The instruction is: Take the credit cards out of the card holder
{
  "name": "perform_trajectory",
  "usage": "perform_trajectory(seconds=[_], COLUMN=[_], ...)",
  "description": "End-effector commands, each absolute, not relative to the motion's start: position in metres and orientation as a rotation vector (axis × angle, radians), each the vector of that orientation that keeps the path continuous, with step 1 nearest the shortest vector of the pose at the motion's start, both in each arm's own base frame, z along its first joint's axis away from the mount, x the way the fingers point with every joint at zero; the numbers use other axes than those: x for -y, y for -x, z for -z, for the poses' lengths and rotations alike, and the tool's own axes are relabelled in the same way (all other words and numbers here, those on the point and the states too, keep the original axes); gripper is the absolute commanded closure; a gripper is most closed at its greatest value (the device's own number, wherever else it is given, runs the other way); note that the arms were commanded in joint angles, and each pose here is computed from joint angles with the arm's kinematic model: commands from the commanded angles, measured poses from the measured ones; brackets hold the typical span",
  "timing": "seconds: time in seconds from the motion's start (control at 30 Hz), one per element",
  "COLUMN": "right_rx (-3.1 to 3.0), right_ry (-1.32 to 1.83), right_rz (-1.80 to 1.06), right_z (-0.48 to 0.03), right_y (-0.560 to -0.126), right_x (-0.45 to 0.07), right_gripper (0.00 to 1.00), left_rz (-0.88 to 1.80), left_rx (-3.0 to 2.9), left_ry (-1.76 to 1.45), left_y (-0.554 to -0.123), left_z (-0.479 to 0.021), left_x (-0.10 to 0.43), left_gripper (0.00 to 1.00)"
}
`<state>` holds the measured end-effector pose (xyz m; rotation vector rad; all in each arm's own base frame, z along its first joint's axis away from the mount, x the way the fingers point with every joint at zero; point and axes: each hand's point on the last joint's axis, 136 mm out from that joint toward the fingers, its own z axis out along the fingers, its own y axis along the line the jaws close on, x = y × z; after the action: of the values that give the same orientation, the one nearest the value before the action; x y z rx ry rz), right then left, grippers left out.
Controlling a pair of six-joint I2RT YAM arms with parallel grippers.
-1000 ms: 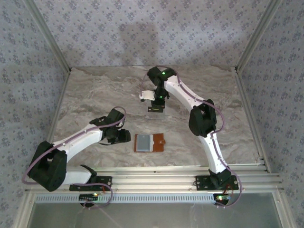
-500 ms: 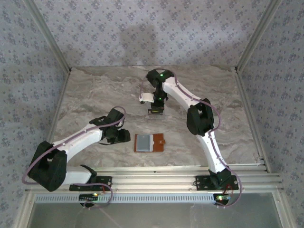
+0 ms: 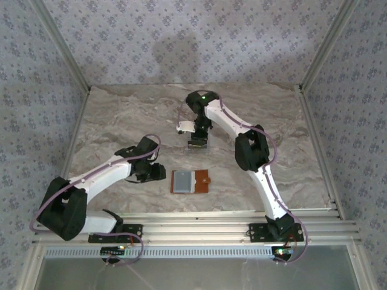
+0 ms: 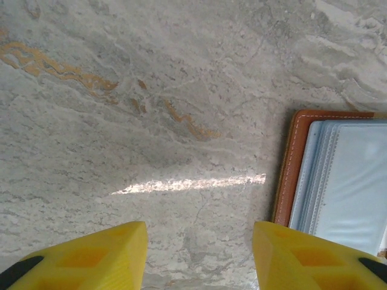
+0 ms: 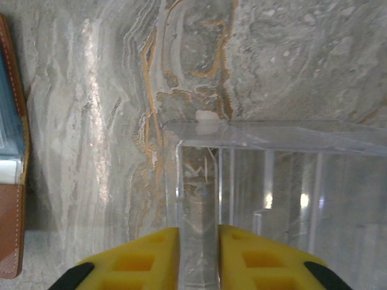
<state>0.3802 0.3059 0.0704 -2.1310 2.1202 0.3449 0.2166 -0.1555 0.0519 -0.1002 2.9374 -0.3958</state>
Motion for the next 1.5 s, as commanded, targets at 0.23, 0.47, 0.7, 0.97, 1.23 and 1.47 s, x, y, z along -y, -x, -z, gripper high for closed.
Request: perform_trajectory(seconds=[0.23,0.47,0.7,0.97,1.23,1.47], right_rx=[-1.936,-1.911,-1.893,-1.926,-1.932,-1.918], right_ry=[2.135,2.104,2.073,2.112,2.143,2.122], right_rz=[-0.139,-0.113,-0.046,-0.105,-0.143,-0.131], right_z=[-0.106,-0.113,-0.095,-0.073,-0.071,-0.074], right_y=[-0.41,-0.413,-0.424,-0.415,-0.404,-0.407], right_x=[-0.304,-0.304,-0.303,-0.304,-0.302,-0.303], right_gripper=[0.71,0.65,0.65,0.65,0.65,0.65], left_rz=[0.376,0.376,0.377,0.375,0.378,0.384], left_rx=[-2.928,-2.924,-2.926,-2.925,-2.923,-2.921], left_ry=[0.085,0.088,0.086,0.094,0.097,0.098], left_y=[-0.223,-0.223,-0.223,-0.219,-0.219,-0.22], left_z=[-0.064,-0.064,-0.063,-0.063,-0.063,-0.063], left_x=[0.154,0.154,0.154,0.151,0.151,0.152], left_gripper=[0.5,0.5,0.5,0.5,0.5,0.49])
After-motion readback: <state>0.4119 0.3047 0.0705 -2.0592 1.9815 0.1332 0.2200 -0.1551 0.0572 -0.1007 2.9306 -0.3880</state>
